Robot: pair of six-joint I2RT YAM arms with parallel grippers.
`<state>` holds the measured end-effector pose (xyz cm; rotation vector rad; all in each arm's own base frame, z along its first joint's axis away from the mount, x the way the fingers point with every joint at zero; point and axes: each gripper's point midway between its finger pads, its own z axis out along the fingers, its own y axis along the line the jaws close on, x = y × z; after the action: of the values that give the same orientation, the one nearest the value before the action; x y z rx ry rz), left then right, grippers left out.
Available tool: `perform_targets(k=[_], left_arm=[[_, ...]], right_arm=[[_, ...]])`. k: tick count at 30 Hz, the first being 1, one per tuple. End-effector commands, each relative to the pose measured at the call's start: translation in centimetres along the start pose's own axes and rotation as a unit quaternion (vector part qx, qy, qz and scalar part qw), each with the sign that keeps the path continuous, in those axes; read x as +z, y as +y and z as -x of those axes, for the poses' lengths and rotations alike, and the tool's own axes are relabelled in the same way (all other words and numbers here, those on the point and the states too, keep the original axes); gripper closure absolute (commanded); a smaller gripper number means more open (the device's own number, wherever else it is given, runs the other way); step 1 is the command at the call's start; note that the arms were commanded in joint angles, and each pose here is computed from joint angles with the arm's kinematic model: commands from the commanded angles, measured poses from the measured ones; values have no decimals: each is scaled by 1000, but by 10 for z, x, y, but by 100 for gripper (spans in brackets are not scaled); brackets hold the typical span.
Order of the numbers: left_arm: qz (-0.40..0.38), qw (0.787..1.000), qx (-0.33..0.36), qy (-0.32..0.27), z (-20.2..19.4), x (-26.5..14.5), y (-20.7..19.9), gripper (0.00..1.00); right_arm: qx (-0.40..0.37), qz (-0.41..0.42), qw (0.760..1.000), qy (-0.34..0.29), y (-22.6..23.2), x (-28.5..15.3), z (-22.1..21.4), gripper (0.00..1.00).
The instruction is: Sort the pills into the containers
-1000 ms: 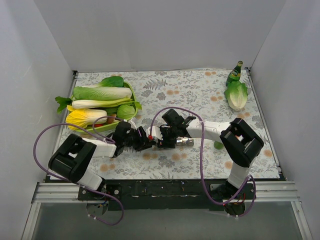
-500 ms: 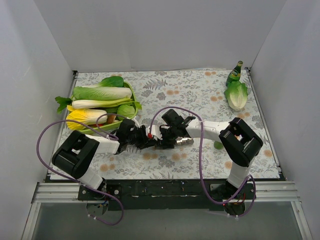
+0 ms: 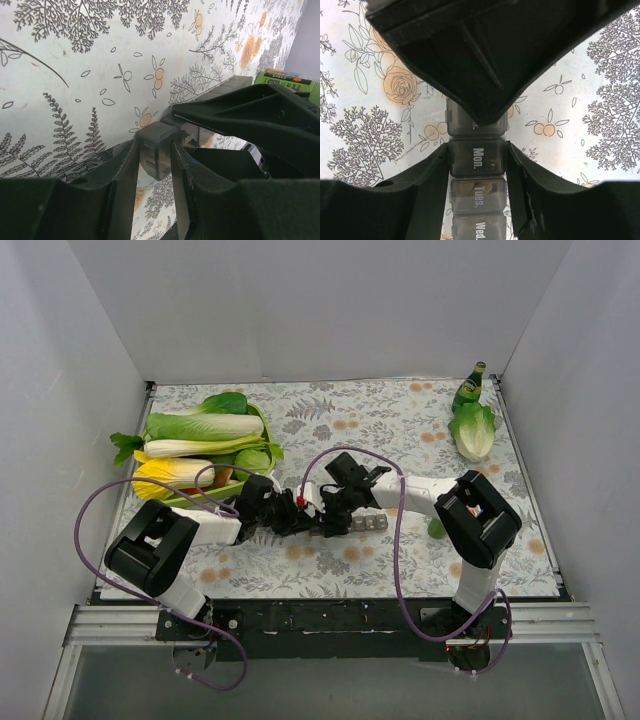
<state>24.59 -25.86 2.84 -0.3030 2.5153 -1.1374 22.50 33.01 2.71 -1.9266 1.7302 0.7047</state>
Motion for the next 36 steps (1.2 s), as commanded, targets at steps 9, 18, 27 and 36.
perform_targets(k=[9,18,27,36], left_arm=[[104,994,-9,40,-29,-2,55,73],[109,992,-14,63,-43,-7,64,75],[129,988,-10,87,-53,-8,72,75],[142,985,-12,96,-59,-10,79,76]], right_arm=[[43,28,997,-50,-11,-4,22,52],[78,32,995,-54,-18,-4,15,52],[94,31,994,-56,-21,-4,14,51],[106,56,991,-51,-14,-4,7,45]])
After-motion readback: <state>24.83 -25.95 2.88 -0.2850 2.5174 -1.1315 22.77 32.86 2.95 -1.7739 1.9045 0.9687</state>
